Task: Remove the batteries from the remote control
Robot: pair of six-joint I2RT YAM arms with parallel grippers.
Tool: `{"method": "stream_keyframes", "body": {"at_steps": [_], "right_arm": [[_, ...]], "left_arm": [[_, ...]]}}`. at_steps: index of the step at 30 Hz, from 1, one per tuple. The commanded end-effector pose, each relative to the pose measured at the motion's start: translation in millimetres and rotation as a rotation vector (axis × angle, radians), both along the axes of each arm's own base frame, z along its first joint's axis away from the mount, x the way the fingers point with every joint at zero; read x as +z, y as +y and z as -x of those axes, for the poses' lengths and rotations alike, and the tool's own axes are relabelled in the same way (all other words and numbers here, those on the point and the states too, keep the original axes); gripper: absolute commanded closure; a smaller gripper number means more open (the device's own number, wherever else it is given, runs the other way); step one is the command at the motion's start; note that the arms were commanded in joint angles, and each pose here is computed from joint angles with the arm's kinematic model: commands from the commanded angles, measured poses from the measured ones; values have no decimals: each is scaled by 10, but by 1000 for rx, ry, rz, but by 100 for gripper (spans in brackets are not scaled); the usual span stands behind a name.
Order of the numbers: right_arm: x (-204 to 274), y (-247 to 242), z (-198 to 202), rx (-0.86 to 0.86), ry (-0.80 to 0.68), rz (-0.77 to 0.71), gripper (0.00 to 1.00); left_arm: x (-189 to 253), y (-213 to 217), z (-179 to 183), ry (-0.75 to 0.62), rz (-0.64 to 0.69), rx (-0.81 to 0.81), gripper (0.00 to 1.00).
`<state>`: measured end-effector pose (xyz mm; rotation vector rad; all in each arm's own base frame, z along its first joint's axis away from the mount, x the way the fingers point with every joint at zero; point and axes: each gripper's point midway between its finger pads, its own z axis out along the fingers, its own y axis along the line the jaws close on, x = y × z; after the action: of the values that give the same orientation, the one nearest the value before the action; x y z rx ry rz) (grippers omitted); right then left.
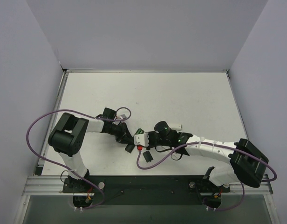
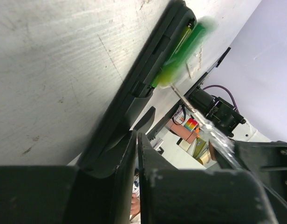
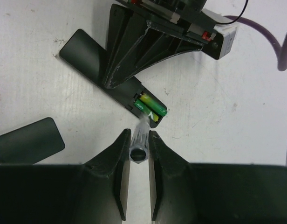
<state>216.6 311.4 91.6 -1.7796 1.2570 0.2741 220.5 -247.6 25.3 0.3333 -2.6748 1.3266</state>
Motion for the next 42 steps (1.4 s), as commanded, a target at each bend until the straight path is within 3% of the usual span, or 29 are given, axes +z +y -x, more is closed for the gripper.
{"method": "stream_keyframes", "body": {"at_steps": [1,10,18,21,25,26,29,30,33,34,42], "right_arm": [[-642,-336,527,3,244,178,100],[-648,-336,581,-9,236,166,100],[-21,-190,299,-132,221,-25,100],[269,-229,9,-257,235,-154,100],[518,-295,-525,-427,210,-270,100],[463,-325,-667,-484,212,-249,100],[629,-313,-900,-570,196,-264,100],[664,-294,-902,-566,201,-276,100],[788,-252,-839,-533,213,-323,100],[768,-259,-805,-528,220,-324,100],[868,-393,-630,-519,208,-381,100]], "left_arm": [[-259,109,-50,-16,-111,25,83],[-255,101,-53,-14,-106,27,85],[48,12,-237,-70,-35,30,78],[418,34,-625,-158,16,87,73],[896,179,-1396,-347,34,202,67],[1081,290,-1742,-443,7,263,67],[1085,580,-2318,-574,-150,344,74],[1266,596,-2550,-642,-152,360,77],[1281,609,-3011,-724,-171,384,81],[1048,600,-3104,-680,-184,378,81],[495,540,-3560,-616,-177,368,87]]}}
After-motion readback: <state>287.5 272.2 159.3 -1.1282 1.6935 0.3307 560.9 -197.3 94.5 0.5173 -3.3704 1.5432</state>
